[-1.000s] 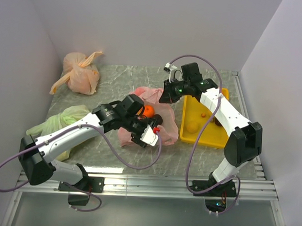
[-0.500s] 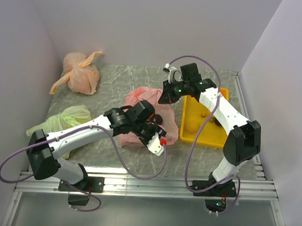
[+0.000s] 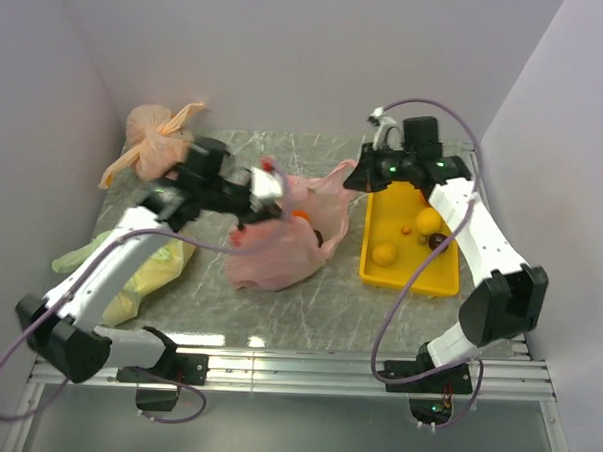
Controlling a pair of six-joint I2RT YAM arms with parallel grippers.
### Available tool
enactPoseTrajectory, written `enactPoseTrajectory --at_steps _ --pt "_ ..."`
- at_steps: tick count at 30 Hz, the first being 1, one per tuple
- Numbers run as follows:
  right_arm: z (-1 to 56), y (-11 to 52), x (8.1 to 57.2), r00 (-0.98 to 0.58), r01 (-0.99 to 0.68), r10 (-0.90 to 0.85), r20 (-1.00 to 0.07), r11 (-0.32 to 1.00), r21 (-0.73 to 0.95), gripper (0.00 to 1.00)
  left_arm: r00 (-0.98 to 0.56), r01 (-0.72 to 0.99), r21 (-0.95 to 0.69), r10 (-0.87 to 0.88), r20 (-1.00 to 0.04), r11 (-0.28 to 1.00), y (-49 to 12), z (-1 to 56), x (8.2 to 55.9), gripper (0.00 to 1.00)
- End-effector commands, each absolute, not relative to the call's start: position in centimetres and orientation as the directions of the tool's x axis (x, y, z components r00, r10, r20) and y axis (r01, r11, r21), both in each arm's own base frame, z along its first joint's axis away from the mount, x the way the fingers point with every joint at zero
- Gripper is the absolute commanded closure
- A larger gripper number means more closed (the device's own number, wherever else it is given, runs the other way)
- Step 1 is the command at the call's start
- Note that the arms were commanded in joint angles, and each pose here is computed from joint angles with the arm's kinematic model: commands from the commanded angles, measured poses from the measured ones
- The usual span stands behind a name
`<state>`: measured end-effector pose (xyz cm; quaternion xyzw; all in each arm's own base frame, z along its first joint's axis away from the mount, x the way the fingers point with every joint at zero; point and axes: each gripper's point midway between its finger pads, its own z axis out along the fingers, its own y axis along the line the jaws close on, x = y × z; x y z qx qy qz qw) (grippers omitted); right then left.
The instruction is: Place the fake fruits into the plastic bag and tie a complex knot
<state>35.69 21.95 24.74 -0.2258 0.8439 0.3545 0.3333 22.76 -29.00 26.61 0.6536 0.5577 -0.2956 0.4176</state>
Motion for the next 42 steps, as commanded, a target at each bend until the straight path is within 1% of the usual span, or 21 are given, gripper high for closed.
enactPoseTrajectory --at_steps 1,2,3,4,5,6,7,9,15,18,24,27,30,33,34,35,36,38,39,40,42 --pt "32.0 20.1 34.5 -0.588 -0.619 -0.022 -0.808 0.656 0.433 1.0 -0.06 0.986 -0.017 0.259 -0.964 0.164 -24.2 34.6 22.4 1.0" --pt "32.3 19.9 34.1 -0.588 -0.614 -0.013 -0.809 0.658 0.436 1.0 -0.09 0.98 -0.043 0.237 -0.967 0.195 -23.2 35.1 22.7 1.0" --pt "33.4 19.5 33.4 -0.573 -0.612 0.004 -0.819 0.663 0.431 1.0 -0.112 0.96 -0.054 0.202 -0.973 0.274 -21.0 35.8 23.7 1.0" --pt "33.9 19.4 33.0 -0.568 -0.612 0.012 -0.823 0.662 0.432 1.0 -0.167 0.944 -0.109 0.165 -0.972 0.311 -20.1 36.2 23.9 1.0" --pt "34.4 19.3 32.5 -0.562 -0.614 0.017 -0.827 0.661 0.431 1.0 -0.183 0.94 -0.134 0.134 -0.974 0.313 -19.3 36.7 23.6 1.0" --pt "35.3 19.0 31.8 -0.546 -0.613 0.033 -0.837 0.665 0.427 1.0 -0.188 0.914 -0.137 0.099 -0.977 0.382 -17.2 37.3 24.4 1.0" --pt "35.3 18.8 31.4 -0.547 -0.605 0.04 -0.836 0.671 0.429 1.0 -0.231 0.895 -0.185 0.066 -0.971 0.406 -16.4 37.5 24.4 1.0" --pt "36.0 18.3 30.9 -0.533 -0.587 0.062 -0.844 0.691 0.421 1.0 -0.26 0.86 -0.224 0.016 -0.966 0.458 -14.2 38.1 24.4 1.0" --pt "34.7 16.5 31.4 -0.543 -0.496 0.085 -0.836 0.77 0.4 1.0 -0.335 0.763 -0.339 -0.112 -0.936 0.551 -10.5 38.3 24.9 1.0" --pt "35.9 16.4 31.3 -0.537 -0.491 0.103 -0.837 0.769 0.41 1.0 -0.378 0.724 -0.418 -0.191 -0.906 0.548 -9.1 38.9 25.3 1.0" --pt "42.4 16.1 28.5 -0.44 -0.518 0.197 -0.876 0.741 0.427 1.0 -0.258 0.782 -0.295 -0.146 -0.955 0.548 -8.2 43.1 25.3 1.0" --pt "43.4 16.6 27.3 -0.422 -0.534 0.218 -0.88 0.724 0.436 1.0 -0.27 0.814 -0.313 -0.158 -0.95 0.489 -8.6 43.7 24.8 1.0" --pt "43.9 17.3 26.7 -0.389 -0.546 0.221 -0.895 0.727 0.417 1.0 -0.294 0.815 -0.339 -0.169 -0.941 0.47 -8.8 42.4 24.8 1.0" --pt "42.3 17.3 27.4 -0.378 -0.521 0.23 -0.897 0.748 0.411 1.0 -0.354 0.764 -0.416 -0.219 -0.909 0.494 -8.2 39.8 26.3 1.0" --pt "39.8 17.5 28.1 -0.418 -0.5 0.218 -0.882 0.755 0.424 1.0 -0.37 0.741 -0.436 -0.231 -0.9 0.51 -8.0 39.1 26.8 1.0" --pt "39.0 17.9 29.0 -0.424 -0.498 0.22 -0.879 0.753 0.429 1.0 -0.353 0.686 -0.429 -0.247 -0.902 0.588 -7.2 38.3 28.5 1.0" --pt "37.8 18.0 29.7 -0.443 -0.48 0.218 -0.87 0.761 0.436 1.0 -0.328 0.692 -0.376 -0.196 -0.924 0.617 -7.1 37.2 29.5 0.97" --pt "35.1 18.5 31.9 -0.504 -0.436 0.2 -0.84 0.781 0.447 1.0 -0.355 0.647 -0.381 -0.181 -0.917 0.66 -6.5 35.8 30.7 0.95" --pt "34.5 18.7 32.6 -0.521 -0.423 0.194 -0.831 0.787 0.449 1.0 -0.366 0.6 -0.364 -0.16 -0.917 0.713 -5.2 34.3 32.4 0.96" --pt "35.1 18.8 33.2 -0.519 -0.424 0.194 -0.832 0.787 0.448 1.0 -0.409 0.564 -0.388 -0.162 -0.898 0.729 -4.8 33.3 32.8 0.96" --pt "35.0 19.3 34.4 -0.527 -0.422 0.191 -0.828 0.787 0.45 1.0 -0.4 0.571 -0.312 -0.075 -0.913 0.759 -3.7 32.4 34.2 0.94"
